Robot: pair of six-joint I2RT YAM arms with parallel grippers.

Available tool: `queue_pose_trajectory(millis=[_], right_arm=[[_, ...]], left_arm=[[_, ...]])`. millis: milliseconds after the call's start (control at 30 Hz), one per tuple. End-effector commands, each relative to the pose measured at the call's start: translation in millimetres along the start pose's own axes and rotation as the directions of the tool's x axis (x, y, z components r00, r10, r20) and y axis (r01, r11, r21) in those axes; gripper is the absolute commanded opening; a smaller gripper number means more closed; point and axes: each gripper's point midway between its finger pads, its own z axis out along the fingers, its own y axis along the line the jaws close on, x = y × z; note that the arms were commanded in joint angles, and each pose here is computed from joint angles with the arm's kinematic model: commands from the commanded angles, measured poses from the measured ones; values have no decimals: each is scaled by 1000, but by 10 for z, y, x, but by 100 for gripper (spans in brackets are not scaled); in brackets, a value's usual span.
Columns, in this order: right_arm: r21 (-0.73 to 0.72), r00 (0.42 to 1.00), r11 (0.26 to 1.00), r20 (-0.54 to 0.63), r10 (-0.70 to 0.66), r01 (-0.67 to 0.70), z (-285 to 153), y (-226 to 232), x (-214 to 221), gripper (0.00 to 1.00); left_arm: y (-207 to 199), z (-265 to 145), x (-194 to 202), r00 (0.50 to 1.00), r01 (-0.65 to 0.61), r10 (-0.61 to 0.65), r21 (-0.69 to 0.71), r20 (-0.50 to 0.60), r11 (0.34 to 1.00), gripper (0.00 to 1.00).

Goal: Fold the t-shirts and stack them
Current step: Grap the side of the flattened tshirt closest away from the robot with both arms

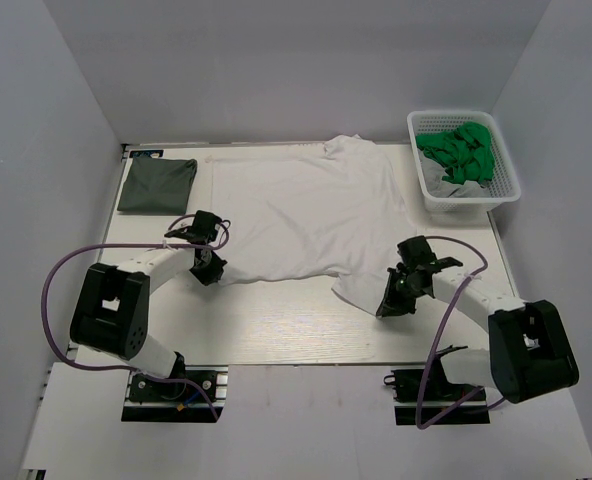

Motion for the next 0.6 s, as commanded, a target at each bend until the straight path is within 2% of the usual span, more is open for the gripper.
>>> queue_pose_trajectory(millis=[0, 200, 333, 467, 567], right_arm=[[-3, 1000, 1000, -27, 12, -12, 40, -16, 62, 0], [-23, 1000, 1000, -27, 3, -4, -165, 39, 126, 0], [-29, 990, 999, -139, 32, -36, -307, -20, 506, 0], [-90, 977, 994, -208, 47, -67, -407, 23, 774, 0], [-128, 981, 990, -189, 34, -58, -457, 71, 785, 0]], left_arm=[[50, -60, 115, 997, -44, 45, 11, -56, 999, 0], [105, -169, 141, 995, -57, 57, 2, -76, 998, 0], [349, -239, 251, 993, -71, 65, -49, -100, 996, 0], [463, -329, 339, 991, -70, 65, -39, -117, 997, 0], [477, -371, 350, 990, -87, 85, -14, -113, 996, 0]])
